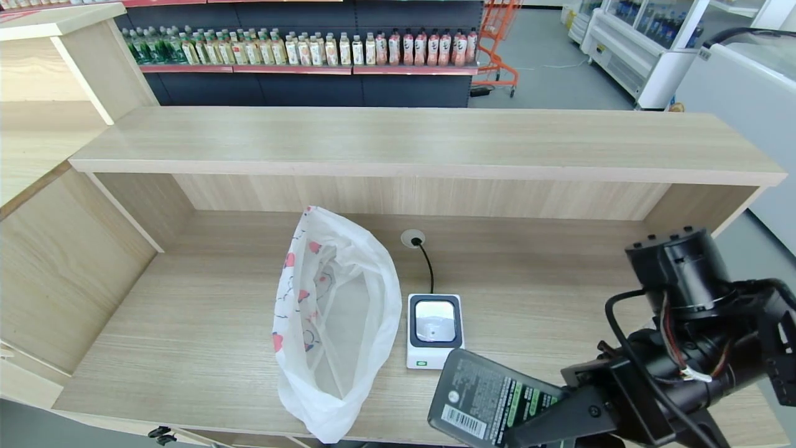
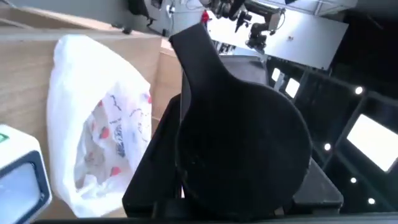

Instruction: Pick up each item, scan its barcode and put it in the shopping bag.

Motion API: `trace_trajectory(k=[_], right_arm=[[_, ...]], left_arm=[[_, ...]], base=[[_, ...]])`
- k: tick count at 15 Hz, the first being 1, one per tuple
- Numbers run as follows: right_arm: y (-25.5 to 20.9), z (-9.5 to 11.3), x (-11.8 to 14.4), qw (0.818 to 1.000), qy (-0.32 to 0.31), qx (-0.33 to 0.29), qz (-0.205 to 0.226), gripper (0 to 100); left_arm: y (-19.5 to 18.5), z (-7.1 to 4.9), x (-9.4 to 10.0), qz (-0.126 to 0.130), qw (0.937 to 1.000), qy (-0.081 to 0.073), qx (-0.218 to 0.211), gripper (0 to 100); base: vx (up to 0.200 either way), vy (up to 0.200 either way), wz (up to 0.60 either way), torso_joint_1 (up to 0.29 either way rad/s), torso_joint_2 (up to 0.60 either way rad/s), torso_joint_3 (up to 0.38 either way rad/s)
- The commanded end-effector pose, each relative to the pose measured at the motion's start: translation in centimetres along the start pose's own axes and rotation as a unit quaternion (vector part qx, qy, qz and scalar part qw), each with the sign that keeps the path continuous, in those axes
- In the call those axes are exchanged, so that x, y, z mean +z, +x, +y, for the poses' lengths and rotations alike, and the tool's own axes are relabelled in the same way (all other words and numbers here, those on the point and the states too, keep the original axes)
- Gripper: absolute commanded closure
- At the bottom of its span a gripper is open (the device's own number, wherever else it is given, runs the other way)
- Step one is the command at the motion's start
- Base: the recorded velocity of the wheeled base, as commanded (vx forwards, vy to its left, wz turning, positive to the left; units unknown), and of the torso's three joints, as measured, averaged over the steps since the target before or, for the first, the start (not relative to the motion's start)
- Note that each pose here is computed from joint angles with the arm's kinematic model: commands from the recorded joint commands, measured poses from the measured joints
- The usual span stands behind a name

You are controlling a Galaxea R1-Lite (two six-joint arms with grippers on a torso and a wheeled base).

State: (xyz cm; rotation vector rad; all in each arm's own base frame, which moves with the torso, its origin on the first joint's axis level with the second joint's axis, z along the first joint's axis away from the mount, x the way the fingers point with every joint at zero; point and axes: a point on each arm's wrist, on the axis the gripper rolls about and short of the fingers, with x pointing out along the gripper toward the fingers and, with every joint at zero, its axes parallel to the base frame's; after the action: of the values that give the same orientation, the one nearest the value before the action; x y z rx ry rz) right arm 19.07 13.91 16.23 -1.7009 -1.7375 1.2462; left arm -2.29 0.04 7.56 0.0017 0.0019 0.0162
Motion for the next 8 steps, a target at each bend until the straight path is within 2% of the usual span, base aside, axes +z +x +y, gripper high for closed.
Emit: trace_trajectory(k=[1, 5, 8], right_arm=[[0.7, 1.6, 1.1, 1.000, -0.002, -0.002, -0.022, 100], [-1.4, 2.9, 0.7, 1.000, 0.008, 0.022, 0.021, 100], [-0.8, 3.0, 0.0, 1.000, -0.017, -0.002, 0.020, 100]], left_arm=[[0.0, 0.0, 0.0, 0.000, 1.0000, 0.000, 0.000, 0], [0.0, 0.0, 0.0, 0.000, 1.0000, 0.000, 0.000, 0], [0.0, 0.0, 0.0, 0.000, 1.0000, 0.000, 0.000, 0]], base=[[0.000, 0.000, 0.00, 0.000, 0.00, 0.000], [0.000, 0.000, 0.00, 0.000, 0.00, 0.000], [0.000, 0.000, 0.00, 0.000, 0.00, 0.000]])
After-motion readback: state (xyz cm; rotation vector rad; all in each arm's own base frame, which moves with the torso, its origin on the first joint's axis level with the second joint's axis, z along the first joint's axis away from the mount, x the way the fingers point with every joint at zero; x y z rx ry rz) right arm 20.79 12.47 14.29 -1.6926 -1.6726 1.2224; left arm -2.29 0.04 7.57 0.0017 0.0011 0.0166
